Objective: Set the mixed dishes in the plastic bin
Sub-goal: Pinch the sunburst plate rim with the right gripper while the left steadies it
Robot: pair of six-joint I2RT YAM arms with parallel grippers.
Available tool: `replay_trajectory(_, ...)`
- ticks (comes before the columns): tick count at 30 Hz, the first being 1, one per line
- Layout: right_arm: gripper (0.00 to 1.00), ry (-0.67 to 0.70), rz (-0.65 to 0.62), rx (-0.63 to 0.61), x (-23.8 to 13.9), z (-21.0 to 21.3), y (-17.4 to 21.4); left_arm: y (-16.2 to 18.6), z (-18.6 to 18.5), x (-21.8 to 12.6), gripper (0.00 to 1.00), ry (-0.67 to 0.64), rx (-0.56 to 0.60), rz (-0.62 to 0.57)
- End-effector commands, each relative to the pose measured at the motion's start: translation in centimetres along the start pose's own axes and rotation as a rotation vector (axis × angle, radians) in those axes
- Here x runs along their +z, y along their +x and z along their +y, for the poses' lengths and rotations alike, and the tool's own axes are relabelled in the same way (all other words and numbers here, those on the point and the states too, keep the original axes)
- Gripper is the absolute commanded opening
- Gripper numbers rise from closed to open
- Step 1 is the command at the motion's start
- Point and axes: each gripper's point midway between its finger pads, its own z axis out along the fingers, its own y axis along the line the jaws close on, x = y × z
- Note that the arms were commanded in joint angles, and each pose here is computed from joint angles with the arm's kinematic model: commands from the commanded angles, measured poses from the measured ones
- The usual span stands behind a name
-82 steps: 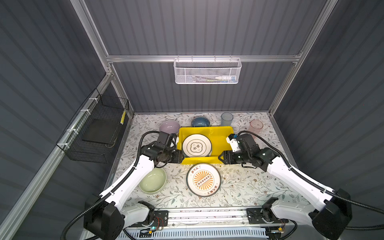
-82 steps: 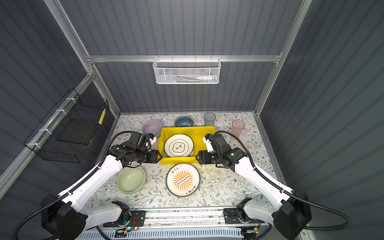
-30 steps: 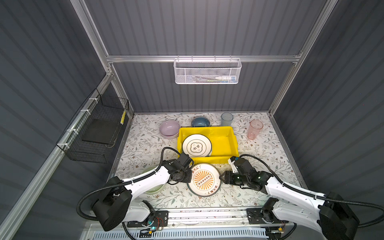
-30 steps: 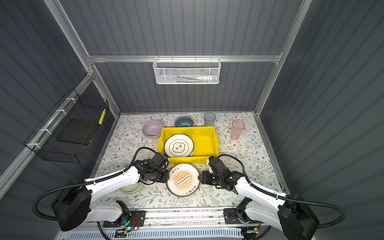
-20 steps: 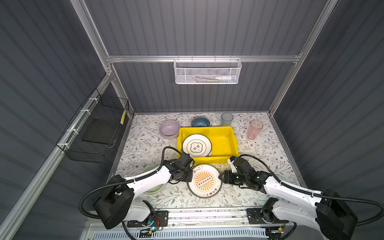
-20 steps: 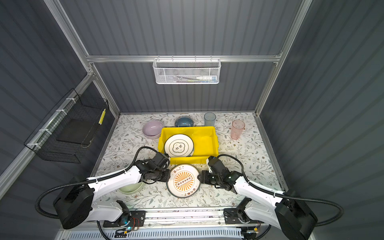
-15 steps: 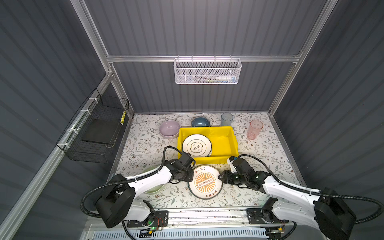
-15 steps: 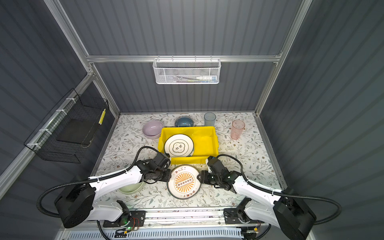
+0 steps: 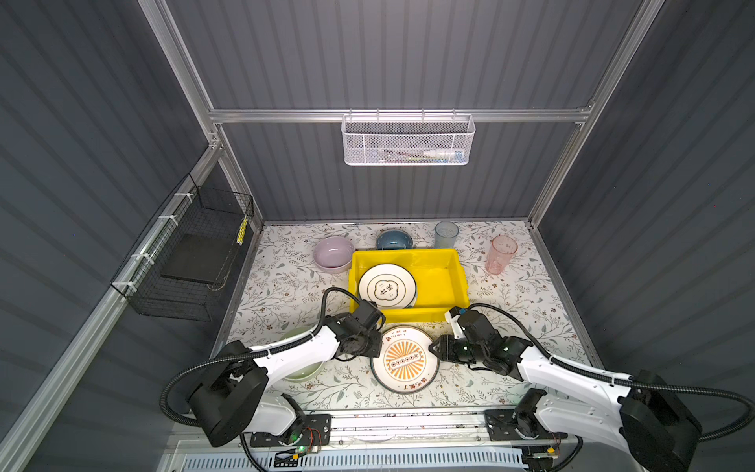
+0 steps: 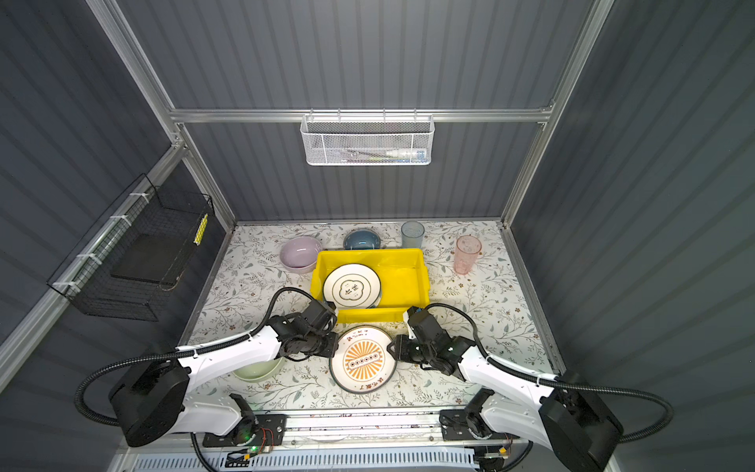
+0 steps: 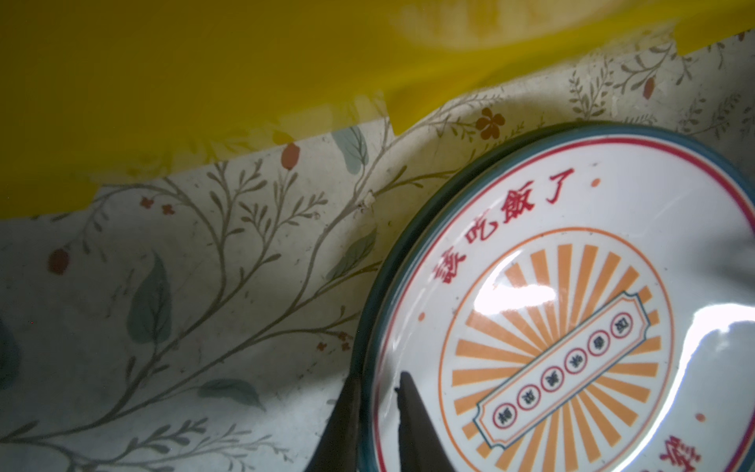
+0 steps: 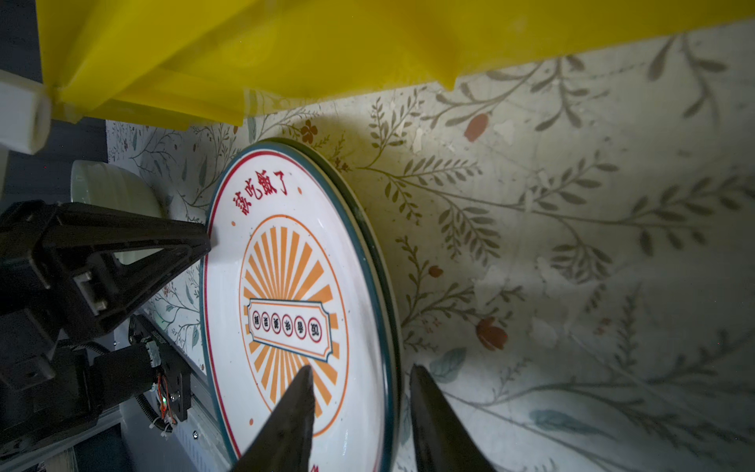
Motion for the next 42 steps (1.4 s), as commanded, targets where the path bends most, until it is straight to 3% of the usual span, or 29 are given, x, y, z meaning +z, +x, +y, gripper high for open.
replay_trajectory(1, 0.39, -0.033, -0.005, -0.005, -0.4, 0.9, -0.1, 2.3, 0.7, 0.9, 0.19, -0.026, -0.003, 0.088)
replay_trajectory(26, 0.31, -0.164, 0.022, -0.003, 0.1, 3.5, -0.3, 2.2, 0.5, 1.1, 0.19, -0.023, 0.001, 0.084)
replay_trajectory(42, 0.21, -0.143, 0.058, 0.033, 3.0, 2.9, -0.4, 2.1, 0.5, 0.8, 0.19, -0.021, -0.005, 0.073)
